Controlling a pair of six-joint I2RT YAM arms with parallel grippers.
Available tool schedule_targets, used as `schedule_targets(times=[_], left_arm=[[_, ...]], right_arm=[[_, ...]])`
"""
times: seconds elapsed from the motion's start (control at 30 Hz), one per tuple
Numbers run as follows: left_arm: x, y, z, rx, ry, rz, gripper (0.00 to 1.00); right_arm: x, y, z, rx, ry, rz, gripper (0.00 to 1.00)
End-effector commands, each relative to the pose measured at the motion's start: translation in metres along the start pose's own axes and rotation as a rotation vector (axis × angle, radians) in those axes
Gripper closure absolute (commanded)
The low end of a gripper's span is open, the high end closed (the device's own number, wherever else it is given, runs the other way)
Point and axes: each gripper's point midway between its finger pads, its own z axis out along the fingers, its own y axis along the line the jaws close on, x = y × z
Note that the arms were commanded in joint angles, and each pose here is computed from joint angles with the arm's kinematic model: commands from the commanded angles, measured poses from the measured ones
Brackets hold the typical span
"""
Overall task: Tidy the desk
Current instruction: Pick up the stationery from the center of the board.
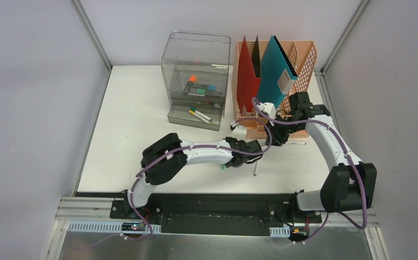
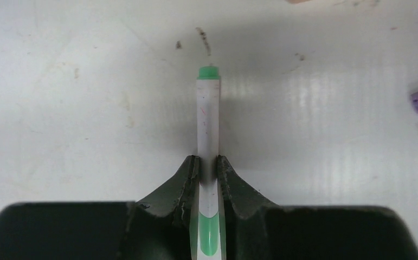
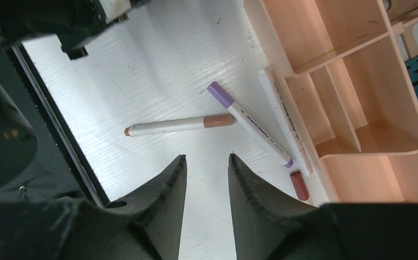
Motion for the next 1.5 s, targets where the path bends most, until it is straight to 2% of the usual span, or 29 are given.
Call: schedule_targets(times=[0.0, 0.47, 0.6, 0.73, 1.0, 1.27, 1.47], left_arm=[[0.012, 0.021, -0.003, 0.032, 0.047, 0.067, 1.00], [-0.018, 0.016, -0.045, 0.553, -0.093, -0.120, 1.00], [-0.028, 0.017, -0.050, 0.731, -0.116, -0.233, 1.00], [-0.042, 0.027, -0.063, 0.854, -0.194, -0.315, 1.00], [-0.078, 0.079, -0.080, 0.786, -0.416, -0.486, 1.00], [-0.095, 0.154, -0.075, 0.590, -0.581, -0.918, 1.00], [-0.112, 0.192, -0.074, 0.506, -0.681, -1.149, 1.00]], right_arm=[[-0.012, -0.004, -0.003, 0.006, -0.043, -0.013, 0.64], [-0.012, -0.003, 0.000, -0.012, -0.044, -0.006, 0.65], [-0.011, -0.003, 0.000, -0.014, -0.041, -0.005, 0.65], [-0.011, -0.003, 0.001, -0.017, -0.040, -0.003, 0.65], [-0.010, -0.003, 0.003, -0.025, -0.036, 0.000, 0.65], [-0.009, -0.002, 0.004, -0.033, -0.032, 0.001, 0.65], [-0.009, -0.002, 0.006, -0.038, -0.027, 0.003, 0.65]])
